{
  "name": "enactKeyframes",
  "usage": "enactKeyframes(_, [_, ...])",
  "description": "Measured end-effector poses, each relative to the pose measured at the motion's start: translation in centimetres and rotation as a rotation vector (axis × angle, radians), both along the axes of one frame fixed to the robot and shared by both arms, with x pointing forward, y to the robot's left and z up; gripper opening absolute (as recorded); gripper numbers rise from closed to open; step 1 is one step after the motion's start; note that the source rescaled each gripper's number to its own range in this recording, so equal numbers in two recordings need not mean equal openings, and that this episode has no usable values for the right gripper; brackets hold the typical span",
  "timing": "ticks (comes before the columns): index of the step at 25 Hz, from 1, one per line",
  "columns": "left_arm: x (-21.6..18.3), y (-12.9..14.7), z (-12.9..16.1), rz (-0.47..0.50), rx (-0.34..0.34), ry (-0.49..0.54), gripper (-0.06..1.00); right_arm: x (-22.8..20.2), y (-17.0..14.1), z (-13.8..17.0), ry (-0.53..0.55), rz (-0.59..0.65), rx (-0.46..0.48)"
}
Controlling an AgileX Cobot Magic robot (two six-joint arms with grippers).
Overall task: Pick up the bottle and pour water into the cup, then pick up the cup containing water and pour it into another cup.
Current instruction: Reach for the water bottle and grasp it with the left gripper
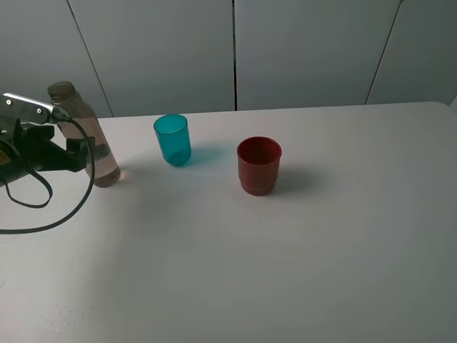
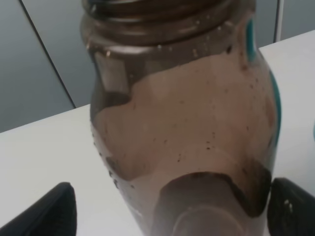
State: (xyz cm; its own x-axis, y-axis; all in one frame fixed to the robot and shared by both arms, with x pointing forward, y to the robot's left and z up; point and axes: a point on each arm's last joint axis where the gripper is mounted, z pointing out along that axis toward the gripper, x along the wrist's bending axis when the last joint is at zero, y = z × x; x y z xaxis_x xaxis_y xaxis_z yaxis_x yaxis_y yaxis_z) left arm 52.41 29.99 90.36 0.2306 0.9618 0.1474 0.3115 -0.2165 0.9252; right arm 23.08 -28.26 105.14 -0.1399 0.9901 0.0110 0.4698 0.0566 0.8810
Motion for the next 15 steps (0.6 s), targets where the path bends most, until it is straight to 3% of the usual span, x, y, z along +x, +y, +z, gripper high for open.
enactKeyframes(15, [0.94,-0.22,-0.44,-0.039,0.015,-0.026,0.98,0.0,0.0,0.0,0.0,0.0,0.0])
